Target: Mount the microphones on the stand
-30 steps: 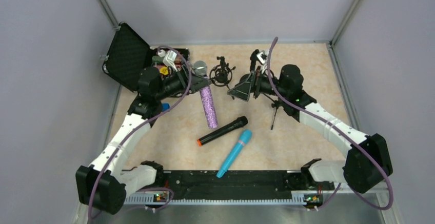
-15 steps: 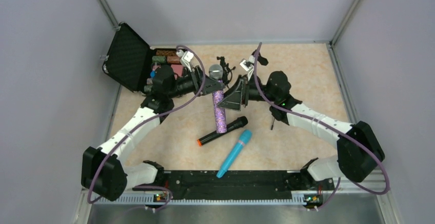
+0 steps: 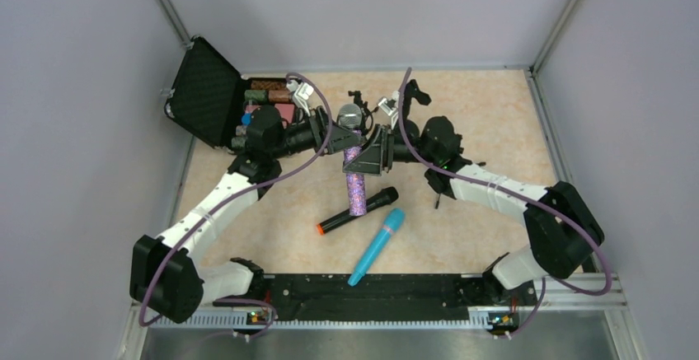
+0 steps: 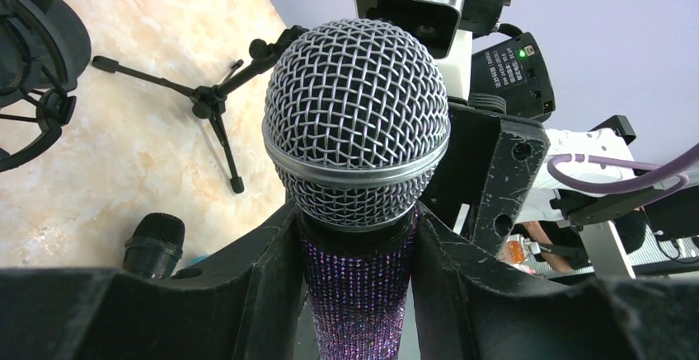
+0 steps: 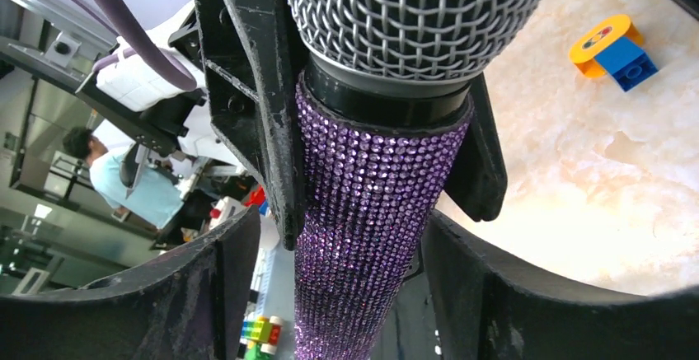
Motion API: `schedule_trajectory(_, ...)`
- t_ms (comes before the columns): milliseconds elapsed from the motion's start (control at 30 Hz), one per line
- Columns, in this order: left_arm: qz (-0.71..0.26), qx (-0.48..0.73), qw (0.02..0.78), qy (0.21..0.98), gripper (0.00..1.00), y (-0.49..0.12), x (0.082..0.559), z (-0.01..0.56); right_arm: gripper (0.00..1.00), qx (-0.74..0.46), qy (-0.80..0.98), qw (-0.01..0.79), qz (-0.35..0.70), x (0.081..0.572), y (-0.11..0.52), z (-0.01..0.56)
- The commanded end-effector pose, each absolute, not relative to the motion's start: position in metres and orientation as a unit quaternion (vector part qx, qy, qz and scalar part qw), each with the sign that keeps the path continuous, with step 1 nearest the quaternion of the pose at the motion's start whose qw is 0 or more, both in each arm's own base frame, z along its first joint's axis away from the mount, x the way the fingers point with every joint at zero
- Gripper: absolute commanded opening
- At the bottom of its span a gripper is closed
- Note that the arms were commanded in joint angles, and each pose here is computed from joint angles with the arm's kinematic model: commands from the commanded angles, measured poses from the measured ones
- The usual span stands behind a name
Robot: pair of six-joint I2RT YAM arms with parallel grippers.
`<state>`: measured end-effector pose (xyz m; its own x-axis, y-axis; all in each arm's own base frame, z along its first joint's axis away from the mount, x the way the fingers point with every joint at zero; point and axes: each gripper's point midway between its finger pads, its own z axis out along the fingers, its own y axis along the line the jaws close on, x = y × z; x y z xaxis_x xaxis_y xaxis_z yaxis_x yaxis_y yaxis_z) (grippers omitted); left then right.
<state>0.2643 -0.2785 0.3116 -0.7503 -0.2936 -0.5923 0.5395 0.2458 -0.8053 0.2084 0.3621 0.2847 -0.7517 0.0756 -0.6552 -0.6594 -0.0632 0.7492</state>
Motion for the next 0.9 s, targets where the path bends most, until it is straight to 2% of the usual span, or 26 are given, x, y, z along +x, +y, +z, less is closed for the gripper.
schedule_trajectory(0, -0.627, 0.115, 0.374, 0.674, 0.00, -0.281, 0.260, 0.343, 0.65, -0.253, 0.600, 0.277, 0.706, 0.203, 0.366, 0.305)
schedule_trajectory(33, -0.627, 0.115, 0.374, 0.674, 0.00, -0.281, 0.259, 0.344, 0.59, -0.253, 0.601, 0.277, 0.706, 0.203, 0.366, 0.304)
schedule_trajectory(133, -0.624, 0.112, 0.376, 0.676, 0.00, -0.280, 0.259, 0.342, 0.32, -0.252, 0.601, 0.278, 0.706, 0.204, 0.367, 0.303)
schedule_trajectory(200, -0.620, 0.110, 0.380, 0.677, 0.00, -0.278, 0.260, 0.340, 0.18, -0.249, 0.602, 0.280, 0.705, 0.205, 0.367, 0.304)
schedule_trajectory(267, -0.618, 0.106, 0.381, 0.679, 0.05, -0.278, 0.261, 0.339, 0.00, -0.247, 0.604, 0.282, 0.704, 0.206, 0.366, 0.303)
schedule_trajectory(300, -0.617, 0.103, 0.382, 0.680, 0.09, -0.278, 0.262, 0.337, 0.00, -0.247, 0.604, 0.284, 0.703, 0.206, 0.367, 0.303)
schedule_trajectory(333, -0.615, 0.100, 0.383, 0.682, 0.19, -0.277, 0.263, 0.336, 0.00, -0.245, 0.605, 0.285, 0.702, 0.207, 0.366, 0.303)
schedule_trajectory(367, -0.614, 0.097, 0.385, 0.682, 0.31, -0.276, 0.263, 0.336, 0.00, -0.243, 0.607, 0.287, 0.700, 0.207, 0.366, 0.302)
schedule_trajectory(467, -0.605, 0.081, 0.394, 0.687, 0.74, -0.273, 0.267, 0.332, 0.00, -0.241, 0.612, 0.294, 0.693, 0.210, 0.366, 0.300)
schedule_trajectory(533, -0.592, 0.060, 0.408, 0.692, 0.89, -0.268, 0.273, 0.330, 0.00, -0.242, 0.617, 0.300, 0.686, 0.213, 0.367, 0.297)
schedule_trajectory(633, -0.573, 0.029, 0.423, 0.701, 0.97, -0.260, 0.282, 0.327, 0.00, -0.240, 0.639, 0.311, 0.661, 0.221, 0.366, 0.289)
schedule_trajectory(867, -0.522, -0.019, 0.461, 0.718, 0.99, -0.238, 0.293, 0.323, 0.00, -0.202, 0.681, 0.376, 0.595, 0.246, 0.351, 0.281)
